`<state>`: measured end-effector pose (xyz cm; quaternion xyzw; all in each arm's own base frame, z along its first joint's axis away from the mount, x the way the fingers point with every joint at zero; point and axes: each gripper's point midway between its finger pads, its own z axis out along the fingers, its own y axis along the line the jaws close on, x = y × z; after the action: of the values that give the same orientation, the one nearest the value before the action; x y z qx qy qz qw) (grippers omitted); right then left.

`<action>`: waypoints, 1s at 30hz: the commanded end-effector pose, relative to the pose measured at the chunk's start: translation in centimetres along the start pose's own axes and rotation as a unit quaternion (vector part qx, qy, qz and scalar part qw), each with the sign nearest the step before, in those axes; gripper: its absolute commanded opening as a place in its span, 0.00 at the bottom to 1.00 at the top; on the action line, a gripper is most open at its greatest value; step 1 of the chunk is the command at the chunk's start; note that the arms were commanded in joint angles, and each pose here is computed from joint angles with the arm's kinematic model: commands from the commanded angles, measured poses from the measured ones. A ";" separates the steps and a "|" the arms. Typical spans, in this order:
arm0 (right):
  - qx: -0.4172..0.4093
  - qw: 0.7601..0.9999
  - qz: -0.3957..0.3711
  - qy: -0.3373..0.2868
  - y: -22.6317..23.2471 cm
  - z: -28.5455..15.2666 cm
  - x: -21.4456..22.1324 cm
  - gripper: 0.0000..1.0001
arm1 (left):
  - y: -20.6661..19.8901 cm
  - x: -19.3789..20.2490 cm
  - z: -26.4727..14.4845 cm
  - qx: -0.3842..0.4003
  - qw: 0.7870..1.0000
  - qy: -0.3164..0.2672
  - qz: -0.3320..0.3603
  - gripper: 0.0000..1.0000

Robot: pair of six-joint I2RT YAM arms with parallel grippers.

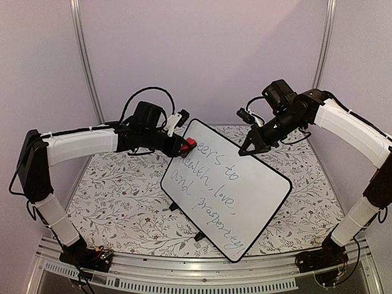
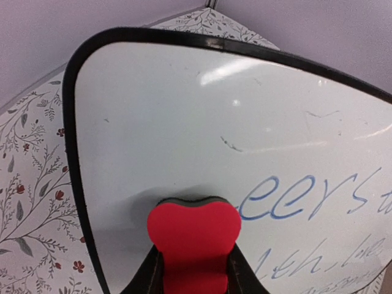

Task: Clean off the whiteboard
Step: Erase the center of the whiteboard.

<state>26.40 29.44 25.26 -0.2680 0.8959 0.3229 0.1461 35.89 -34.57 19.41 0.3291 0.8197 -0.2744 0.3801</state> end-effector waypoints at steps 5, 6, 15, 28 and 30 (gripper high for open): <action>-0.042 0.996 -0.069 -0.029 2.9 -0.8 -0.9 0.00 | -0.1 2.5 0.2 0.006 1.000 0.018 -0.022 0.01; -0.041 0.996 -0.070 -0.030 2.9 -0.8 -1.0 0.00 | 0.0 2.7 0.1 0.005 1.000 0.019 -0.024 0.01; -0.042 0.996 -0.069 -0.026 2.8 -0.5 -1.0 0.00 | -0.6 2.8 -0.6 0.009 1.000 0.014 -0.022 0.01; -0.044 0.996 -0.070 -0.020 2.9 -0.1 -0.9 0.00 | -2.2 -0.6 -0.8 0.020 1.000 -0.017 0.000 0.00; -0.044 0.996 -0.069 -0.020 3.0 -0.1 -0.9 0.00 | -2.1 -1.0 -0.7 0.017 1.000 -0.020 0.003 0.00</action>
<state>26.16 29.74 25.32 -0.2761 0.8927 0.3245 0.1467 34.14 -34.59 19.30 0.3242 0.8199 -0.2879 0.3737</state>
